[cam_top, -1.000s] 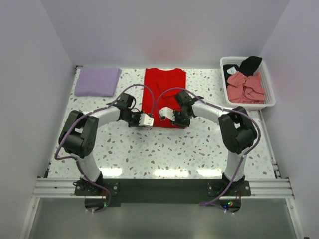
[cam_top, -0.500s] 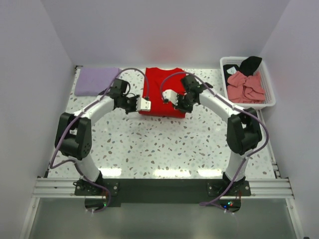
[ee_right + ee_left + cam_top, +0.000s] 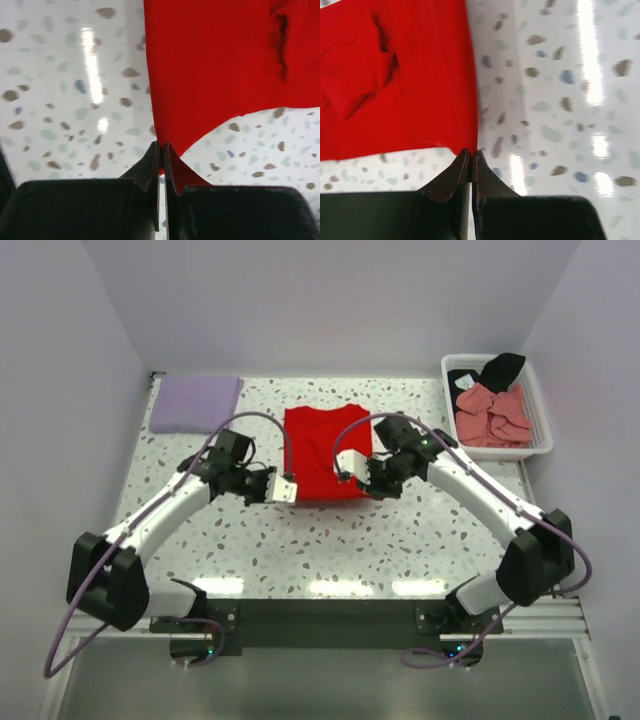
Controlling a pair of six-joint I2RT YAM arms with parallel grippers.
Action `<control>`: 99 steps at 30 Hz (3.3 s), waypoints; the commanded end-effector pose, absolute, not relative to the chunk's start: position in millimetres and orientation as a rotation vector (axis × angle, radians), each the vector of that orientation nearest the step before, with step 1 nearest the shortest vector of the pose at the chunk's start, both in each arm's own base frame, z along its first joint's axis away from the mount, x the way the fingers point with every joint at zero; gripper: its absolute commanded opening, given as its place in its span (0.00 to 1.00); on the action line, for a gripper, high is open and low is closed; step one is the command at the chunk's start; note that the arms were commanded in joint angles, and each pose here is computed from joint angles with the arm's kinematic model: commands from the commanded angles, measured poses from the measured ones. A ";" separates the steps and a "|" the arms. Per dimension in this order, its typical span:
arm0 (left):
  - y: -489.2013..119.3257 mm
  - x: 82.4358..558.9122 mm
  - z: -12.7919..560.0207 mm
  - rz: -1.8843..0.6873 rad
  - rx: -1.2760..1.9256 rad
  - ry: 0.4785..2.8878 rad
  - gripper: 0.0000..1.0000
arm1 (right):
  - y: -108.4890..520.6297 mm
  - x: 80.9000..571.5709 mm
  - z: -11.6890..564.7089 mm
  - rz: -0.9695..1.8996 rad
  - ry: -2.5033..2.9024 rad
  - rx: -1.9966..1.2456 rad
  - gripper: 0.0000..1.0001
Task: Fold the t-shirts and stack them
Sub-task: Fold the tshirt
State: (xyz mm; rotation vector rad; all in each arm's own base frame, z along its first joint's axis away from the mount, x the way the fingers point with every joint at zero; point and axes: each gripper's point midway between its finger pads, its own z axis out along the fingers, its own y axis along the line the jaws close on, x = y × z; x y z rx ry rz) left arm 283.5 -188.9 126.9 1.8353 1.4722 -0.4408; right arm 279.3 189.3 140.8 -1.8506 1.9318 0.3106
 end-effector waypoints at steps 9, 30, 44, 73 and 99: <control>-174.4 176.3 154.7 -0.660 1.841 1.566 0.00 | 177.9 181.2 191.4 0.523 1.912 -1.960 0.00; -210.4 418.2 92.6 -0.559 1.773 1.727 0.00 | 173.6 369.7 85.2 0.593 2.012 -2.048 0.00; -193.6 350.2 42.6 -0.717 1.764 1.863 0.00 | 185.5 334.3 36.4 0.685 2.113 -2.047 0.00; -301.3 281.1 72.6 -0.921 1.824 1.560 0.54 | 275.3 344.3 91.9 1.289 2.544 -0.885 0.10; -303.5 253.9 74.5 -0.855 1.895 1.471 0.00 | 298.9 326.8 61.7 1.439 2.574 -0.893 0.09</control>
